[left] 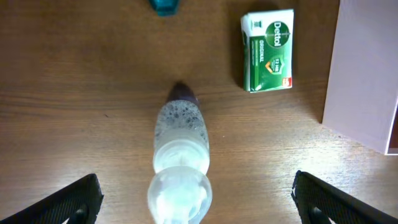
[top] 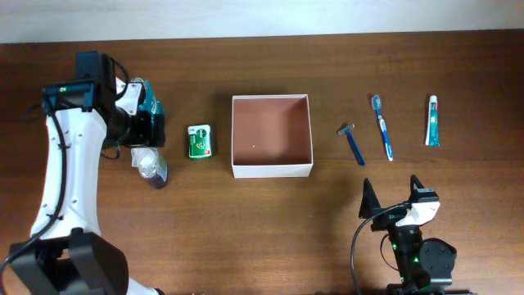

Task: Pack container
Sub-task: 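Move the left gripper down over the clear foam soap bottle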

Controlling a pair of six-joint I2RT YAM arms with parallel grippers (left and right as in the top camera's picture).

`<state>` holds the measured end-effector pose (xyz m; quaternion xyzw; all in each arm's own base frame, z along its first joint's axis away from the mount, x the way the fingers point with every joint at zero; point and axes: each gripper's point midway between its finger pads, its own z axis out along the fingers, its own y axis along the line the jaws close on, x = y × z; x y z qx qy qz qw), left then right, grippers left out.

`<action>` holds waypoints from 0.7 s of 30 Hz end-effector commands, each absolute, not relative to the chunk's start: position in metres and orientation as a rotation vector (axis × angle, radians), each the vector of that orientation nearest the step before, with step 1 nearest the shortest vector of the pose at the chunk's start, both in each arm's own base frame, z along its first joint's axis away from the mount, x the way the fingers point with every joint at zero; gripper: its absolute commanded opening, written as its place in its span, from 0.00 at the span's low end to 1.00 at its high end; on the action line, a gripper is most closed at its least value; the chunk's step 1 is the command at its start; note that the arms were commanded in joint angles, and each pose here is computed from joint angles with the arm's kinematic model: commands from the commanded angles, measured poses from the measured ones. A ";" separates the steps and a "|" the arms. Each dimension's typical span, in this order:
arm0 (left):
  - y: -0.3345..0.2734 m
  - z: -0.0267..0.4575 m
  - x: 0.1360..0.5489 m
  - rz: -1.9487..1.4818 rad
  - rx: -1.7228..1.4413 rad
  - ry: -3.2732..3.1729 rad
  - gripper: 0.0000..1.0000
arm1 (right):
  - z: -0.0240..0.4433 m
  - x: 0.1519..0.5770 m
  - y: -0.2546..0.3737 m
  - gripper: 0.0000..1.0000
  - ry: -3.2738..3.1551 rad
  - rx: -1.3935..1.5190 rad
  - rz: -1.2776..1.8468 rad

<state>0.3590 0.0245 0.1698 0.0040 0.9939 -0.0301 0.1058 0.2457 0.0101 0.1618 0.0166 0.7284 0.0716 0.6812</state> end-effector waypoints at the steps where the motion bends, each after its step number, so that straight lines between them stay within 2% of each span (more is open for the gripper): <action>1: 0.019 0.152 0.355 -0.156 -0.020 2.977 0.99 | 0.160 0.246 0.010 0.99 1.635 0.028 0.160; 21: 0.019 0.115 0.339 -0.163 -0.031 3.088 0.99 | 0.160 0.246 0.010 0.99 1.635 0.028 0.160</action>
